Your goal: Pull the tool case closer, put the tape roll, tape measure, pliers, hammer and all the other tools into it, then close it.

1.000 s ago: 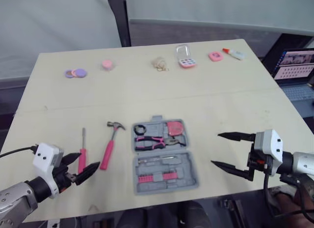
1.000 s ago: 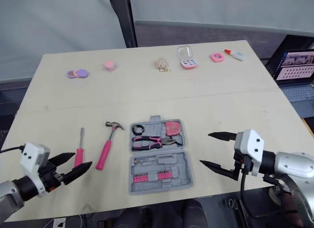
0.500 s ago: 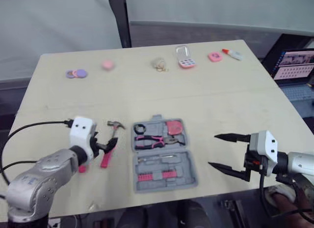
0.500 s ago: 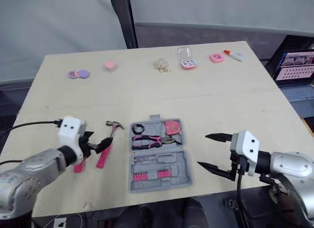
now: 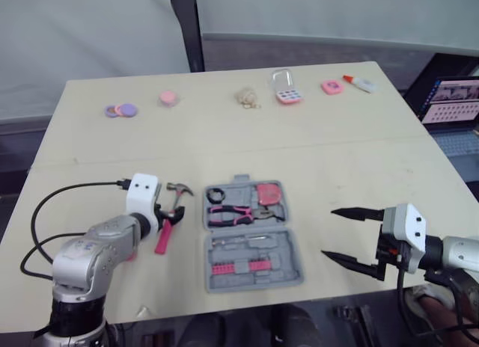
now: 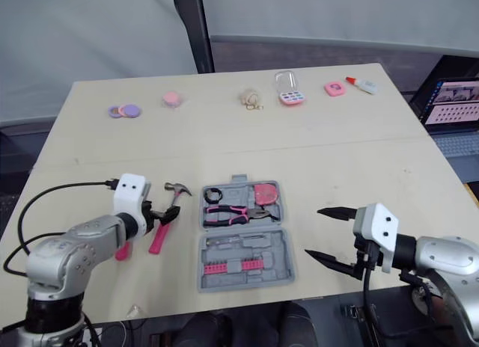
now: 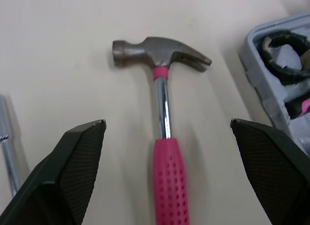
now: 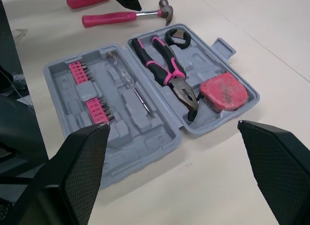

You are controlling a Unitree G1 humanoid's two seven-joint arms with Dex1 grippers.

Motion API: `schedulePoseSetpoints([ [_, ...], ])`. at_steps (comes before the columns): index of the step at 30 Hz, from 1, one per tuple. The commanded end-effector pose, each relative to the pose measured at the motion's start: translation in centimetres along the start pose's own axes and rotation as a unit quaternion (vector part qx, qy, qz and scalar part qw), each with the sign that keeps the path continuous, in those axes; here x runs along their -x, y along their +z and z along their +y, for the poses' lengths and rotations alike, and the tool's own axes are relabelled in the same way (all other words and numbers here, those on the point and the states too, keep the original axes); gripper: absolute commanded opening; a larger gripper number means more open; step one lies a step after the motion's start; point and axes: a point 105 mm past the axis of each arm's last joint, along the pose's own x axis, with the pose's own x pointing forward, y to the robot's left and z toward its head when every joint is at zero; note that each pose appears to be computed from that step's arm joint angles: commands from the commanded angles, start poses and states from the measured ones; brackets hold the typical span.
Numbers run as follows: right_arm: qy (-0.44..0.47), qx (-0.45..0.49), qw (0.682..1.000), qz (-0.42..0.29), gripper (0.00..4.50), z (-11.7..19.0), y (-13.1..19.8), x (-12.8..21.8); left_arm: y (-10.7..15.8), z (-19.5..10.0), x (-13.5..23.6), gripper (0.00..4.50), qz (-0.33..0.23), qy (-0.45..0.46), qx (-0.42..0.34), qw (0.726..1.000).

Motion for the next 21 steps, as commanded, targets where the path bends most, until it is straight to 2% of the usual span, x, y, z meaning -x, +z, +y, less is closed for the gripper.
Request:
schedulePoseSetpoints([
  [1,-0.012,0.029,1.000,-0.004,4.50,0.0,1.2,0.6,0.6,-0.1,-0.2,4.43,-0.012,0.005,-0.012,1.000],
  [21,-0.034,0.022,0.999,0.001,4.50,0.2,1.1,1.1,0.5,-0.1,-3.7,4.43,-0.002,0.022,-0.022,1.000],
])
